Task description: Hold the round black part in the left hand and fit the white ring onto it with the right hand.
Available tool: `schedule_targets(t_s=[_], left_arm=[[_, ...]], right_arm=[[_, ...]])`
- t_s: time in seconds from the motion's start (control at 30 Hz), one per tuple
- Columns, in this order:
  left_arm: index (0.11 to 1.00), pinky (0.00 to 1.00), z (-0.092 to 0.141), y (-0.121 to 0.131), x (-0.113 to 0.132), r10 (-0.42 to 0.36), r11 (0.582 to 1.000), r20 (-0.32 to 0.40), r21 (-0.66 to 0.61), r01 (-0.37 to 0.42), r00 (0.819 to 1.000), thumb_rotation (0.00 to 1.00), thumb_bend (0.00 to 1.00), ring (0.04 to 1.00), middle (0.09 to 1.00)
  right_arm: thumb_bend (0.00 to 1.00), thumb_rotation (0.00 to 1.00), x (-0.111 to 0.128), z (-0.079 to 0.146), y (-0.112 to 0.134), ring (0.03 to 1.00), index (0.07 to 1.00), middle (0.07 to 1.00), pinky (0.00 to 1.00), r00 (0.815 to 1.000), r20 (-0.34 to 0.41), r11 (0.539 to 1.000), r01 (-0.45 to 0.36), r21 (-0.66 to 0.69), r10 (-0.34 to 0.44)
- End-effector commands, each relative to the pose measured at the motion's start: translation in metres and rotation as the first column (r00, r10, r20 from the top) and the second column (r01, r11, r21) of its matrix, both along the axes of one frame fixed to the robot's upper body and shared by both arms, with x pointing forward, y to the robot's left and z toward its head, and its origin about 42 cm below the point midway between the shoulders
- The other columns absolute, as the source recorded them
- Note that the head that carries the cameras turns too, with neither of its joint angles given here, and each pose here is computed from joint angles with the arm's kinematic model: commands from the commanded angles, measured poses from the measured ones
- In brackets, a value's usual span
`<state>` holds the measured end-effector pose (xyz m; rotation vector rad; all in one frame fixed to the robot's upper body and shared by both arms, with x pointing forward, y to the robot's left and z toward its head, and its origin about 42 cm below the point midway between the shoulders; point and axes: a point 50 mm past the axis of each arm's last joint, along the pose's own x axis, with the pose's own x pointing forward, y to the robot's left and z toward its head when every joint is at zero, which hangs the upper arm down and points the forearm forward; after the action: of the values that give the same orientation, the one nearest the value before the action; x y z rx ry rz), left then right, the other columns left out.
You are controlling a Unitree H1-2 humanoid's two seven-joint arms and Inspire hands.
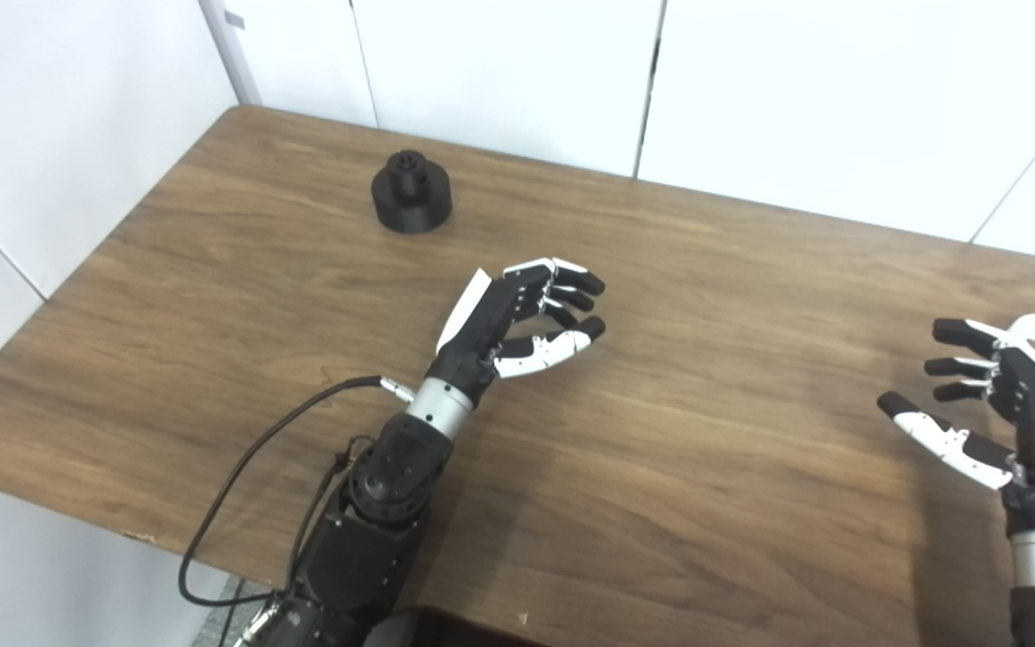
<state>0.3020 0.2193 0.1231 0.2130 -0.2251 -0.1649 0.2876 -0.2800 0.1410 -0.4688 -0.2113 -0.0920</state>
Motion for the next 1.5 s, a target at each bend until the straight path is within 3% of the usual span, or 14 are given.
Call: schedule_targets(t_s=[0.0, 0.33, 0.43, 0.5, 0.63, 0.77, 1.03, 1.17, 1.47], left_arm=[[0.599, 0.57, 0.016, -0.003, 0.007, -0.003, 1.000, 0.089, -0.008, 0.004, 0.996, 0.16, 0.56, 0.665, 0.696], [0.605, 0.59, 0.025, 0.000, 0.007, 0.037, 0.999, 0.119, 0.009, -0.038, 0.992, 0.14, 0.59, 0.741, 0.760], [0.616, 0.61, 0.030, 0.005, 0.006, 0.125, 0.987, 0.162, 0.080, -0.140, 0.979, 0.16, 0.68, 0.777, 0.786], [0.636, 0.70, 0.037, 0.010, 0.007, 0.186, 0.966, 0.198, 0.142, -0.216, 0.962, 0.18, 0.78, 0.820, 0.813], [0.661, 0.88, 0.054, 0.025, 0.008, 0.261, 0.936, 0.231, 0.175, -0.304, 0.937, 0.16, 0.82, 0.892, 0.858], [0.669, 0.81, 0.064, 0.039, 0.012, 0.286, 0.917, 0.241, 0.211, -0.337, 0.927, 0.19, 0.84, 0.881, 0.864], [0.716, 0.84, 0.081, 0.064, 0.023, 0.289, 0.873, 0.246, 0.327, -0.360, 0.925, 0.26, 0.86, 0.917, 0.906], [0.749, 0.80, 0.090, 0.074, 0.031, 0.308, 0.848, 0.247, 0.367, -0.383, 0.919, 0.27, 0.89, 0.930, 0.937], [0.767, 0.85, 0.105, 0.094, 0.045, 0.344, 0.808, 0.247, 0.413, -0.420, 0.906, 0.30, 0.91, 0.977, 0.960]], right_arm=[[0.57, 0.19, 0.007, 0.017, 0.000, 0.622, 0.697, 0.729, 0.52, 0.996, 0.085, 1.000, -0.024, -0.005, 0.024], [0.58, 0.16, 0.008, 0.014, -0.003, 0.614, 0.697, 0.722, 0.52, 0.996, 0.085, 1.000, -0.028, 0.005, 0.028], [0.59, 0.17, 0.008, 0.013, -0.003, 0.614, 0.695, 0.720, 0.52, 0.996, 0.083, 1.000, -0.029, 0.013, 0.027], [0.58, 0.17, 0.008, 0.014, -0.004, 0.614, 0.696, 0.721, 0.51, 0.996, 0.086, 0.999, -0.032, 0.011, 0.031], [0.58, 0.18, 0.008, 0.013, -0.005, 0.613, 0.694, 0.721, 0.51, 0.996, 0.082, 0.999, -0.032, 0.007, 0.031], [0.58, 0.18, 0.007, 0.012, -0.006, 0.607, 0.702, 0.731, 0.50, 0.996, 0.079, 0.999, -0.041, 0.004, 0.041], [0.58, 0.19, 0.006, 0.011, -0.008, 0.615, 0.695, 0.725, 0.51, 0.997, 0.066, 1.000, -0.028, -0.002, 0.029], [0.58, 0.19, 0.006, 0.011, -0.009, 0.607, 0.694, 0.728, 0.50, 0.997, 0.068, 0.999, -0.033, -0.004, 0.034], [0.58, 0.17, 0.005, 0.010, -0.008, 0.599, 0.696, 0.727, 0.49, 0.998, 0.058, 0.999, -0.037, 0.003, 0.036]])
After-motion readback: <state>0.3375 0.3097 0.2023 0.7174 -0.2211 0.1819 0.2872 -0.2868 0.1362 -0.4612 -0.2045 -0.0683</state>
